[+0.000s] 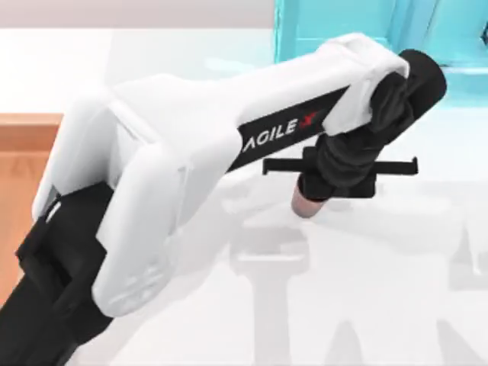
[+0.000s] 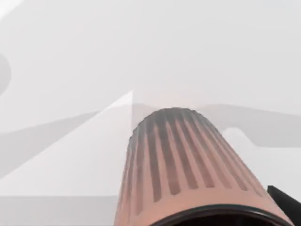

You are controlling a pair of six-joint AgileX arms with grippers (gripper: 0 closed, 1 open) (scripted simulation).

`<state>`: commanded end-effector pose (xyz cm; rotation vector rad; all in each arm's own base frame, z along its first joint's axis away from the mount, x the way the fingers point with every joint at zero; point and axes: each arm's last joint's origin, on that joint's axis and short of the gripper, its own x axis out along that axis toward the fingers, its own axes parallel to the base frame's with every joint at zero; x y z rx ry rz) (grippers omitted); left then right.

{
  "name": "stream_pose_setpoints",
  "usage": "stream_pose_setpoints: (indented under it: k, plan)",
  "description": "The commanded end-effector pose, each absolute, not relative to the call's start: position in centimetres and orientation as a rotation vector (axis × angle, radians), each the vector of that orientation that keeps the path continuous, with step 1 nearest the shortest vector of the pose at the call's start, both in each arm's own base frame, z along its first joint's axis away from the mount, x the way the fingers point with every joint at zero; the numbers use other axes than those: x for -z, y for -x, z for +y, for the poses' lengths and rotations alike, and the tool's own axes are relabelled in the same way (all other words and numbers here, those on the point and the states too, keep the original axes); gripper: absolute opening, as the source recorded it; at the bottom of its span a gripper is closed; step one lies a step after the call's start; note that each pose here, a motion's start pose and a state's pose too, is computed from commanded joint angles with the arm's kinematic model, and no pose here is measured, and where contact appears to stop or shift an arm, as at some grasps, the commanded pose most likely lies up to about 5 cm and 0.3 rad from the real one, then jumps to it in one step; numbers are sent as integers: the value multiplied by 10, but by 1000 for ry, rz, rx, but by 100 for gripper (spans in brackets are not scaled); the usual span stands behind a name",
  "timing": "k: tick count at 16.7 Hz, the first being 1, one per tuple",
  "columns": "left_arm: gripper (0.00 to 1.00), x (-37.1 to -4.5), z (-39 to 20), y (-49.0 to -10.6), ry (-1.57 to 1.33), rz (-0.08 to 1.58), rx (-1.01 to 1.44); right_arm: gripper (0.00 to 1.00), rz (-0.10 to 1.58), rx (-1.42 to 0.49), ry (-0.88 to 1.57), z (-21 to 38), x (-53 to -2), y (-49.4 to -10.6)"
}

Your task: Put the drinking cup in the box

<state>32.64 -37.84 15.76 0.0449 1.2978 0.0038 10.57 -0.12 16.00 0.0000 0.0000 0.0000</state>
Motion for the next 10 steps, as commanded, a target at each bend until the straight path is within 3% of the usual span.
stream_pose_setpoints:
  k: [6, 10]
  plan:
    - [0, -220, -207, -394, -58, 1366, -1, 100, 0, 0, 0, -1, -160, -106]
    - [0, -254, -65, -383, -32, 1409, 3, 100, 0, 0, 0, -1, -160, -106]
